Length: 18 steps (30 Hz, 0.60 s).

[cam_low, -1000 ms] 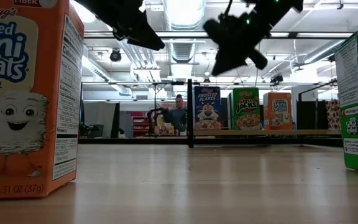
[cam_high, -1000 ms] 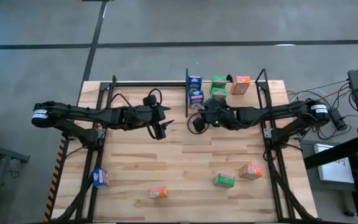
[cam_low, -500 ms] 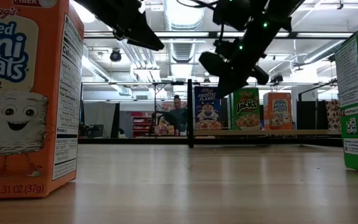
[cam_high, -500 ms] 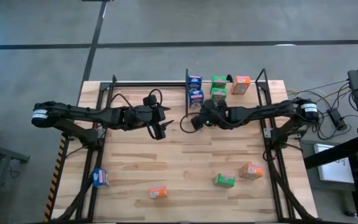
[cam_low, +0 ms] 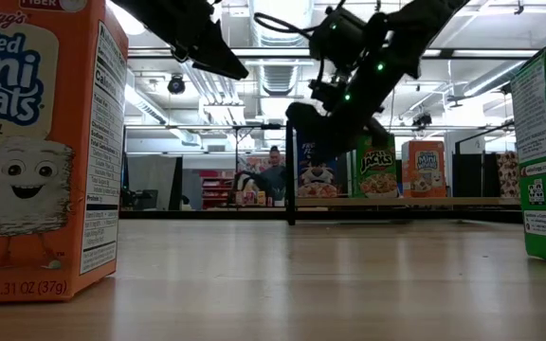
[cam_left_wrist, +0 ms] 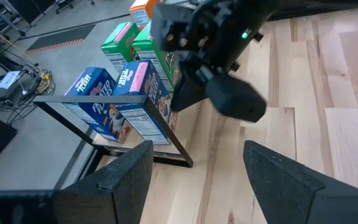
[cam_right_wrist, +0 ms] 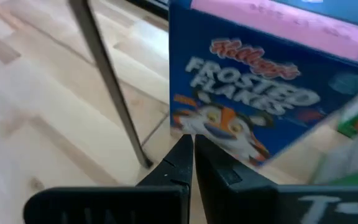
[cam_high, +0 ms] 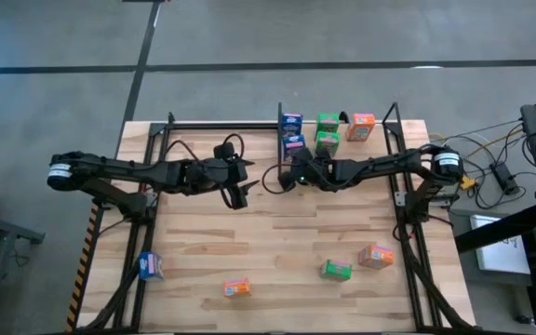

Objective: Stack cereal on shelf
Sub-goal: Put the top blue cereal box on the shelf aligned with the other blue cereal box on the shelf

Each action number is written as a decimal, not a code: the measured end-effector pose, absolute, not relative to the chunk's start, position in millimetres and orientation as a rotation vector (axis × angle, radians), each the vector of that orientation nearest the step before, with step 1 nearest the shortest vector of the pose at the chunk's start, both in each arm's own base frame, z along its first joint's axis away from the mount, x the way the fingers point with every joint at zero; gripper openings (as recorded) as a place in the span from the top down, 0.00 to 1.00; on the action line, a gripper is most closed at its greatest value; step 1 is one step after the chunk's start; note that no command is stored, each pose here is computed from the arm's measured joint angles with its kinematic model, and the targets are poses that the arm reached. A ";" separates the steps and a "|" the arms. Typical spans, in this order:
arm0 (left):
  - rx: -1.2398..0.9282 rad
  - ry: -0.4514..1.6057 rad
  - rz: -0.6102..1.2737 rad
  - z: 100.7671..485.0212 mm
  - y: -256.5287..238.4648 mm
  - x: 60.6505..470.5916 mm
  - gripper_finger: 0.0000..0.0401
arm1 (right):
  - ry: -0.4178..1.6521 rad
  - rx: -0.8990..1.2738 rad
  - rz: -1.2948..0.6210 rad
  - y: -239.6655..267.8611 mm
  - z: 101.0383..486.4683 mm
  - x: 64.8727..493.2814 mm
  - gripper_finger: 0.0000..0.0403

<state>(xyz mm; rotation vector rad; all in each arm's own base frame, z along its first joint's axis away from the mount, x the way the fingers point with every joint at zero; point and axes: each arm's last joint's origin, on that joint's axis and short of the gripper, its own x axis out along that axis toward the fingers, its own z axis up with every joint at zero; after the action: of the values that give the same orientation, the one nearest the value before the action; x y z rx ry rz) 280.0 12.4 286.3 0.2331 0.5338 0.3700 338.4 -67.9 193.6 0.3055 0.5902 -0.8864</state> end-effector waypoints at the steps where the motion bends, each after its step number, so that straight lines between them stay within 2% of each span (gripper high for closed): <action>1: 0.233 0.533 0.370 286.4 12.4 280.0 0.42 | 0.588 0.304 -0.889 -69.9 192.0 339.4 0.98; 18: 0.234 0.538 0.370 286.0 12.4 279.8 0.42 | 0.568 0.252 -0.918 -88.0 179.2 347.1 0.98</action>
<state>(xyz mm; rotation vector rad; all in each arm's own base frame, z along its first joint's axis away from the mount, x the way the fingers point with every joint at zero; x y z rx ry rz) 279.8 12.4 286.0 0.2339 0.5378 0.3696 347.1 -88.0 179.2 0.2524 0.5685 -0.9176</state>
